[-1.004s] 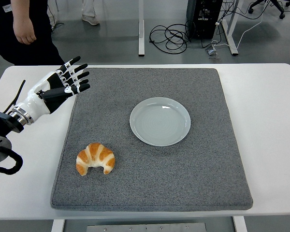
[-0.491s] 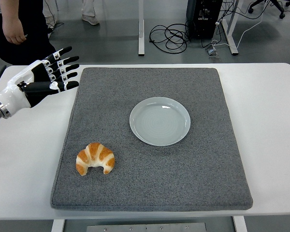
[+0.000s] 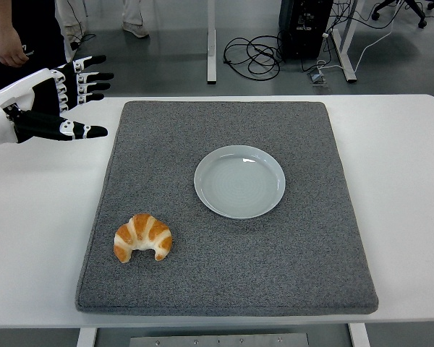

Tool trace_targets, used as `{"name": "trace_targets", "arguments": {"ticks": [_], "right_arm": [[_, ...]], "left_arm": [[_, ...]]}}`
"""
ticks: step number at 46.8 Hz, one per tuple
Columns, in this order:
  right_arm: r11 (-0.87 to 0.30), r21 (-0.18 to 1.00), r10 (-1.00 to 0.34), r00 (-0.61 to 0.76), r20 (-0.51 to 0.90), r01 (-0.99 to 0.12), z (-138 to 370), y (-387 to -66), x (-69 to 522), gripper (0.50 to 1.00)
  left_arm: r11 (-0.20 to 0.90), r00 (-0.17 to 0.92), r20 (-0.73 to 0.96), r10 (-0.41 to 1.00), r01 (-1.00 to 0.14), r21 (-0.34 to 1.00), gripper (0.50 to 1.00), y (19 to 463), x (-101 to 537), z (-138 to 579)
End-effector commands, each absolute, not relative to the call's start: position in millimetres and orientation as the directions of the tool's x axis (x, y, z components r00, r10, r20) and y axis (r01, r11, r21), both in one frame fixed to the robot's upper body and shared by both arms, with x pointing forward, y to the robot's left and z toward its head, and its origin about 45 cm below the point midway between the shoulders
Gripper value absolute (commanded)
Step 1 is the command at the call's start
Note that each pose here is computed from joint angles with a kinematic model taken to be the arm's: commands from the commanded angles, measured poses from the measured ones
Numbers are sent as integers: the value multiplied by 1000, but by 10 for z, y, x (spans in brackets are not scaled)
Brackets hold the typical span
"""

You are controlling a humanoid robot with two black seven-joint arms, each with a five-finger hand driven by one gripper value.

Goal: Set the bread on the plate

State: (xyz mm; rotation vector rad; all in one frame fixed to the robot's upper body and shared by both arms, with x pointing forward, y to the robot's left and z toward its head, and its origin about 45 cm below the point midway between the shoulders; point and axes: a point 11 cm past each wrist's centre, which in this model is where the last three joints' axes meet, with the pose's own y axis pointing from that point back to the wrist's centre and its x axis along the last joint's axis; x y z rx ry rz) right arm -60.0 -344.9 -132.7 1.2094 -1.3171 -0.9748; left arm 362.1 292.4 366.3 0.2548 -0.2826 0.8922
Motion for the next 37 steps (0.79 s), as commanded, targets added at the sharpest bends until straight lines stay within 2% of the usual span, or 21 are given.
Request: {"name": "trace_targets", "arguments": {"ticks": [1, 18, 37], "right_arm": [[157, 979, -984, 62, 166, -129, -1328, -3449, -598, 1000], [157, 979, -984, 61, 166, -129, -1328, -3449, -598, 1000], [157, 979, -984, 62, 166, -129, -1328, -3449, -598, 1000]], "left_arm": [[620, 601, 418, 681, -777, 107, 951, 2898, 3607, 3685], [711, 679, 602, 420, -658, 247, 952, 2702, 3383, 3347], [736, 666, 735, 129, -561, 379, 951, 2602, 3235, 3003]]}}
